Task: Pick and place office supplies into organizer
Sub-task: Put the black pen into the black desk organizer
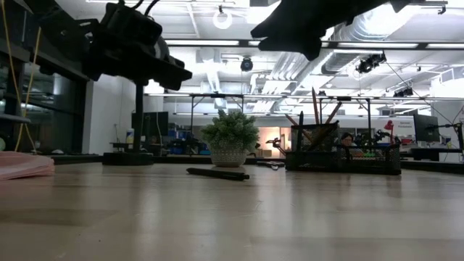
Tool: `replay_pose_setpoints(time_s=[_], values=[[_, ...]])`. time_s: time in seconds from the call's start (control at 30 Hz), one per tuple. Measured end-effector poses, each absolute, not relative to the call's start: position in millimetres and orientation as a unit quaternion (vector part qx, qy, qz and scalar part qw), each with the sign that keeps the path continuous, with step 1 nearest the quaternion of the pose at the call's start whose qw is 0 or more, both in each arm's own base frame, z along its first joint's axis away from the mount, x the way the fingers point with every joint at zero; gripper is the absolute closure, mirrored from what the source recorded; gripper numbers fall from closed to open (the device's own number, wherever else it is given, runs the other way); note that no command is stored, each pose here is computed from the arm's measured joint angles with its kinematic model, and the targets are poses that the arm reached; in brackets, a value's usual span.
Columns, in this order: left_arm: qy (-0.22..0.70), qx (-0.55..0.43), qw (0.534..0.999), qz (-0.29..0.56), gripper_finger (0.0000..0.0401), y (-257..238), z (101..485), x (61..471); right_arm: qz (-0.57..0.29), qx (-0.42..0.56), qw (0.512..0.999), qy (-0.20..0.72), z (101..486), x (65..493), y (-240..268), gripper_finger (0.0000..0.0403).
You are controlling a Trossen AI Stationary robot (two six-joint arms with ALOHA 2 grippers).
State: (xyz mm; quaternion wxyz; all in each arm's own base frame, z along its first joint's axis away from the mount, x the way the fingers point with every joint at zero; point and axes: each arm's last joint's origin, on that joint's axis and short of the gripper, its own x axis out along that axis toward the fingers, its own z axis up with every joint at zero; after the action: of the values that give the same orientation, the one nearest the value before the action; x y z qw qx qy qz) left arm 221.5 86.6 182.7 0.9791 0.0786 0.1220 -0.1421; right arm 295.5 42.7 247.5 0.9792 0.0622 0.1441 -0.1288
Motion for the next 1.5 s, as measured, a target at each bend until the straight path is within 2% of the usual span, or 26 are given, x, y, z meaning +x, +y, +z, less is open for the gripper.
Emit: replay_pose_setpoints(time_s=[0.5,0.73,1.23,1.33,1.5], values=[[0.137,-0.004,0.973,-0.187,0.0241,86.0,190.1,225.5,-0.128,0.106,0.976,0.139,217.3,312.6,72.6,0.0227],[0.139,-0.005,0.972,-0.188,0.0241,86.0,189.6,225.3,-0.172,0.076,0.973,0.131,211.1,305.1,99.7,0.0227],[0.128,0.021,0.975,-0.181,0.0241,86.9,191.4,226.1,-0.212,0.138,0.958,0.134,156.1,305.6,145.9,0.0226],[0.132,0.025,0.977,-0.165,0.0241,87.8,191.2,226.4,-0.206,0.127,0.960,0.143,148.0,315.2,155.1,0.0226],[0.135,0.025,0.978,-0.155,0.0241,88.3,191.0,226.5,-0.222,0.046,0.955,0.189,131.6,337.4,166.9,0.0226]])
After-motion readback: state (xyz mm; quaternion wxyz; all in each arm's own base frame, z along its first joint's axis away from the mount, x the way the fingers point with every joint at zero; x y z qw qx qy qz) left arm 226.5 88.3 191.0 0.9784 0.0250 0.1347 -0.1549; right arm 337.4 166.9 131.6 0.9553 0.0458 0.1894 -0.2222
